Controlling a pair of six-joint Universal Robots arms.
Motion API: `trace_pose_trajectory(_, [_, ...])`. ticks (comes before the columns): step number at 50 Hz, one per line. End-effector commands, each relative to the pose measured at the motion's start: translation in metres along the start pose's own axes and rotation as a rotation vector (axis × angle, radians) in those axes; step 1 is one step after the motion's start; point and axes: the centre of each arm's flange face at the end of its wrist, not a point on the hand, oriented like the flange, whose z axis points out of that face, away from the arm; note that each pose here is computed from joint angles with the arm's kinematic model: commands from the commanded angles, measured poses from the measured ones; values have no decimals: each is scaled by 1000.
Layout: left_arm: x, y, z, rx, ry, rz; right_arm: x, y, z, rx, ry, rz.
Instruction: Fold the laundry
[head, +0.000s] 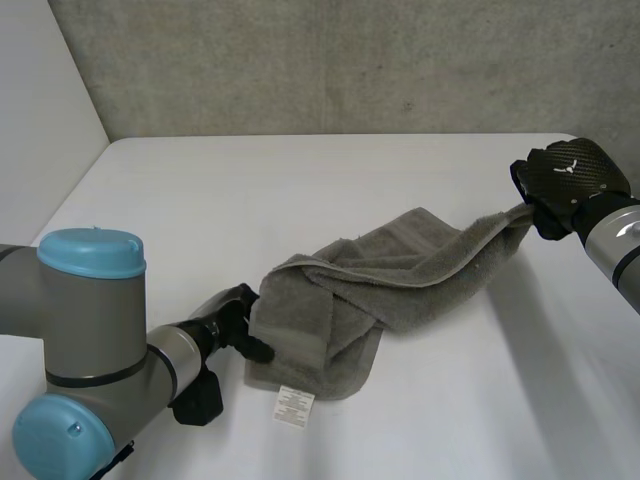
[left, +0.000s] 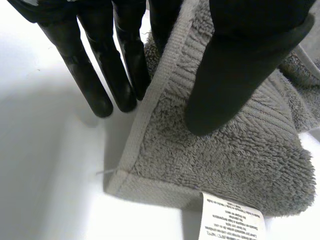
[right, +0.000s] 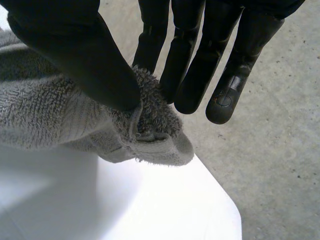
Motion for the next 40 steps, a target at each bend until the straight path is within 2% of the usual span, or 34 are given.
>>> trace_pose_trajectory(1, [1,-1,4,7,1,19,-2,1,1,-4,-7,-81])
trace_pose_trajectory(5, [3,-6,5,22,9,39,-2,-1,2,0,-13,-112])
trace_pose_trajectory(7, [9,-20,9,68,23,132,-2,-2,7,13,-30,-187])
trace_pose_trajectory(8, [9,-20,9,69,23,133,-2,-2,7,13,-31,-187])
trace_pose_trajectory(10, [16,-50,16,159,28,296,1,-10,18,62,-37,-292])
trace_pose_trajectory(11, [16,-50,16,159,28,297,1,-10,18,63,-37,-292])
trace_pose_trajectory(12, [15,-72,20,221,13,379,6,-16,26,92,-19,-335])
trace_pose_trajectory(13, [15,-73,20,222,12,380,7,-16,26,92,-19,-336])
trace_pose_trajectory(15, [20,-123,26,366,-13,513,24,-33,47,155,49,-373])
trace_pose_trajectory(16, [20,-123,26,366,-13,513,24,-33,47,155,49,-373])
trace_pose_trajectory(18, [47,-174,22,554,13,592,46,-58,69,244,167,-380])
trace_pose_trajectory(19, [47,-174,22,555,14,592,46,-58,69,245,168,-380])
trace_pose_trajectory(21, [77,-223,3,763,62,602,72,-99,81,417,346,-346])
trace_pose_trajectory(22, [77,-223,3,764,63,602,72,-99,81,418,346,-346])
trace_pose_trajectory(23, [90,-244,-9,869,87,606,83,-120,81,530,434,-302])
trace_pose_trajectory(24, [90,-244,-10,870,87,606,83,-120,81,531,435,-302])
trace_pose_trajectory(26, [108,-270,-32,1046,119,605,101,-144,77,728,563,-209])
trace_pose_trajectory(28, [112,-278,-43,1116,118,593,105,-149,74,795,586,-168])
trace_pose_trajectory(31, [112,-279,-56,1176,101,570,99,-144,72,806,543,-114])
trace_pose_trajectory(35, [98,-261,-47,1119,79,574,87,-124,75,729,479,-88])
trace_pose_trajectory(37, [75,-232,-27,999,42,580,64,-96,79,614,357,-69])
trace_pose_trajectory(38, [75,-232,-27,998,41,580,64,-96,79,613,356,-69])
trace_pose_trajectory(40, [63,-215,-17,926,22,580,34,-62,80,480,182,-49])
